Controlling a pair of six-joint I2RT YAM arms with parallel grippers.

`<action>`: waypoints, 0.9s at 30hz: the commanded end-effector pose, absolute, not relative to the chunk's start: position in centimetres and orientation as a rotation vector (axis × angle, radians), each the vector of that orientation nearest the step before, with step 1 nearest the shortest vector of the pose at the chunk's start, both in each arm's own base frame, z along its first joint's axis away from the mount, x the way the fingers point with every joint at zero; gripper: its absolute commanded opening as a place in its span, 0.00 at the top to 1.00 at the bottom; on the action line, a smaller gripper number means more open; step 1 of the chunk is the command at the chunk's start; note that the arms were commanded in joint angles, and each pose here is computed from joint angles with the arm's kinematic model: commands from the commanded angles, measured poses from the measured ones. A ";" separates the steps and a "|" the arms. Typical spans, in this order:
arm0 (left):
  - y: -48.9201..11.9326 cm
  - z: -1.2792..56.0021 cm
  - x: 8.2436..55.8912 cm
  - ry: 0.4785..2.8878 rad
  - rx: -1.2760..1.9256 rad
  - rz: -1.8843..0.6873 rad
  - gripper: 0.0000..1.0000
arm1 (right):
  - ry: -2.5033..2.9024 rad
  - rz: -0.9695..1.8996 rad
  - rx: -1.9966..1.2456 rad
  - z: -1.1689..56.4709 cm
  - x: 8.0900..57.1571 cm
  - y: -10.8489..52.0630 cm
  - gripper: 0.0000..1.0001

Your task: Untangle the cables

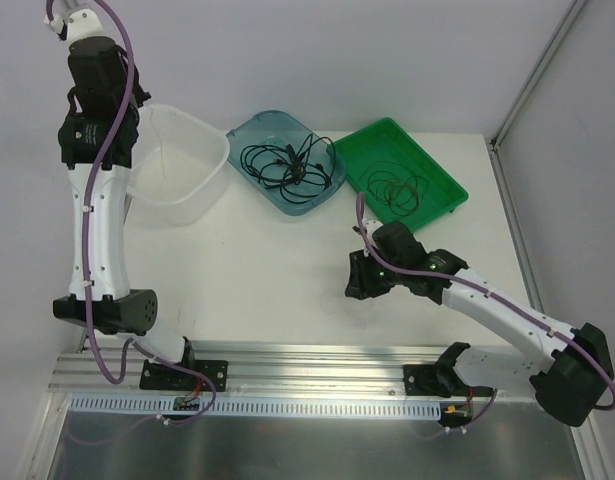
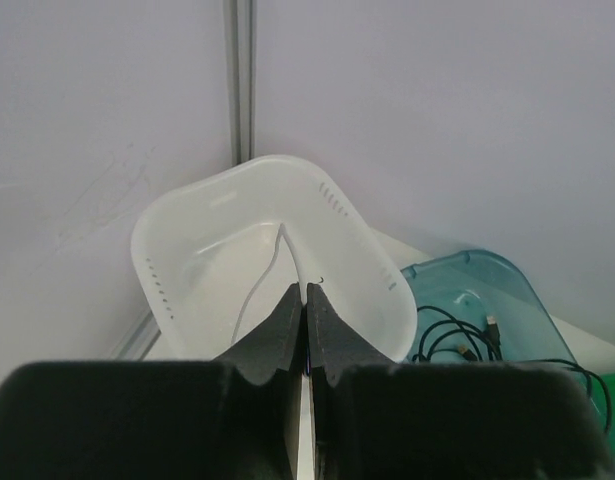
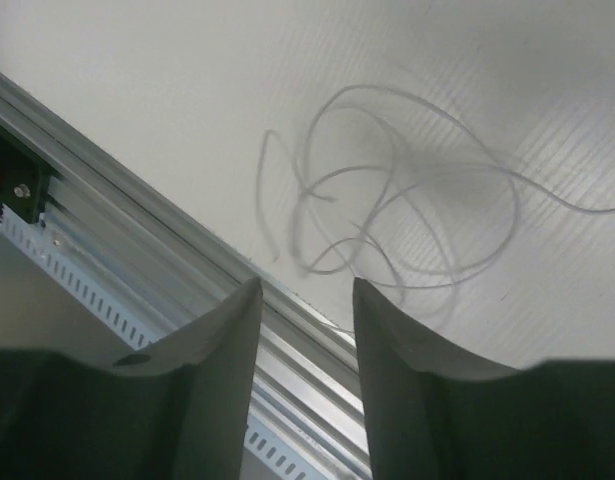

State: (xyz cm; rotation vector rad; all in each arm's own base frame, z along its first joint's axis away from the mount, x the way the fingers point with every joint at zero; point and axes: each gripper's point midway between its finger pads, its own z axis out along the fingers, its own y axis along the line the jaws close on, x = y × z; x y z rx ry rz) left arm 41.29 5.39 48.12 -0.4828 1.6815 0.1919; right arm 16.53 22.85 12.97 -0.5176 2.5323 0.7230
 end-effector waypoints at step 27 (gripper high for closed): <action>8.2 26.6 50.0 2.130 -0.495 -0.013 0.01 | 2.457 0.638 -0.576 13.5 17.5 23.0 0.03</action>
